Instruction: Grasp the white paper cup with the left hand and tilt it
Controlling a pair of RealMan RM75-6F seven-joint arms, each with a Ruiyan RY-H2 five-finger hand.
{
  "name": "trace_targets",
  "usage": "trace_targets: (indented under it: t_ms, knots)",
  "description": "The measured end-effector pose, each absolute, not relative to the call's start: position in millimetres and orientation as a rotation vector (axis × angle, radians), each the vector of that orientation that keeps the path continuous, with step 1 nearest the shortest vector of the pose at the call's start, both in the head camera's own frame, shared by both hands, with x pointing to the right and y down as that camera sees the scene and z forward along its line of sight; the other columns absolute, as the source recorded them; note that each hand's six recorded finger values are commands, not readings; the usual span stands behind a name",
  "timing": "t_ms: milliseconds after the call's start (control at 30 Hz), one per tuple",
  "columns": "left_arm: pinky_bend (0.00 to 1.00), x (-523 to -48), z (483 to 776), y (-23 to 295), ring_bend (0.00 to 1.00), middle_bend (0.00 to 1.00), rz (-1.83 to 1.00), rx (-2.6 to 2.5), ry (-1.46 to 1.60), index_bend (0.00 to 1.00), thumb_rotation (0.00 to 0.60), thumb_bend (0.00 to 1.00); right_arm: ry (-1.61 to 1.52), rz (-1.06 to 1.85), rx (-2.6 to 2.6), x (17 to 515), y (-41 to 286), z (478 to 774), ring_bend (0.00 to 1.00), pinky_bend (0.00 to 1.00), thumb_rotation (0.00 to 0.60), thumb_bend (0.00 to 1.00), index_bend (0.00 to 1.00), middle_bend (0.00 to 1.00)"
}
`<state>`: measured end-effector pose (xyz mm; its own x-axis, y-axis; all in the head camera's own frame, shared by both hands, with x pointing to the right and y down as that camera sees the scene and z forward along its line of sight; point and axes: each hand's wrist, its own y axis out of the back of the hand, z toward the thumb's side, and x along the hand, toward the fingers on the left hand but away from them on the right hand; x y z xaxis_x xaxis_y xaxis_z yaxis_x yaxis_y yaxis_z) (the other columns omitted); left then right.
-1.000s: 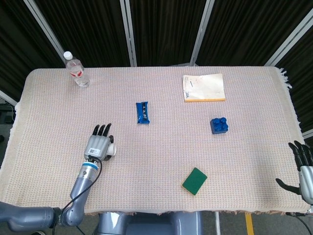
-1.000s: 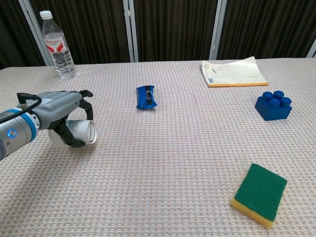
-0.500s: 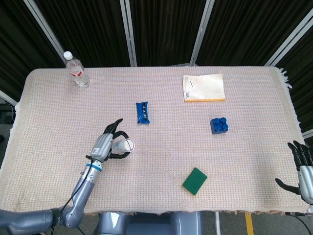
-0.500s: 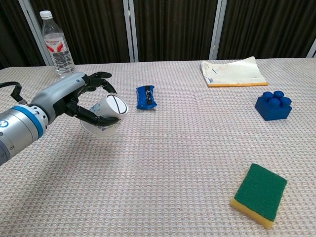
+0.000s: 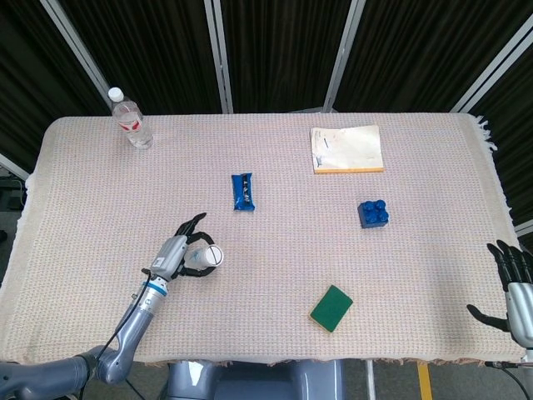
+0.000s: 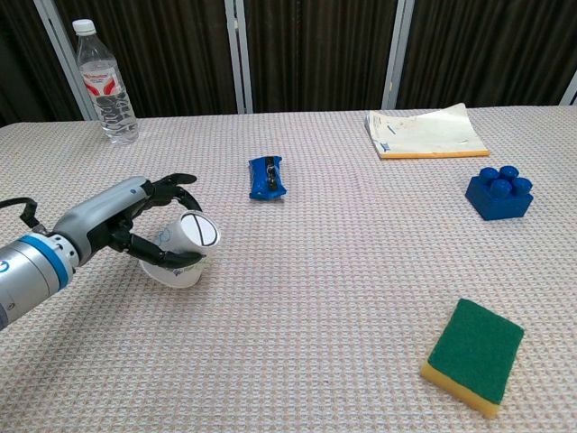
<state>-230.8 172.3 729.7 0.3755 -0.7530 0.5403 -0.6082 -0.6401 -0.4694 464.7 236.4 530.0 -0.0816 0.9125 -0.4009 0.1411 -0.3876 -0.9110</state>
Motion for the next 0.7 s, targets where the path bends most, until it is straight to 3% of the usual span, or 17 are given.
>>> trace_targets:
  t_ms: [333,433,500,700]
  knots:
    - [0.00,-256.5,734.2,179.8,0.00,0.00,-1.167,-2.412,1.248,0.40,0.600,0.16,-1.166,1.532,-1.548,464.5,236.5,530.1,0.00,0.00,0.600,0.00,0.00,0.00]
    - [0.00,-264.4,732.9,182.8,0.00,0.00,-1.182,-2.402,1.253,0.22,0.600,0.16,-1.161,1.532,-1.548,463.8,236.9,530.6,0.00,0.00,0.600,0.00,0.00,0.00]
    - [0.00,-268.9,731.8,184.0,0.00,0.00,-1.189,-2.392,1.242,0.04,0.600,0.16,-1.158,1.533,-1.548,463.2,237.0,530.9,0.00,0.00,0.600,0.00,0.00,0.00]
    - [0.00,-278.9,725.8,186.6,0.00,0.00,-1.187,-2.363,1.193,0.00,0.600,0.16,-1.153,1.537,-1.547,462.6,237.3,531.5,0.00,0.00,0.600,0.00,0.00,0.00]
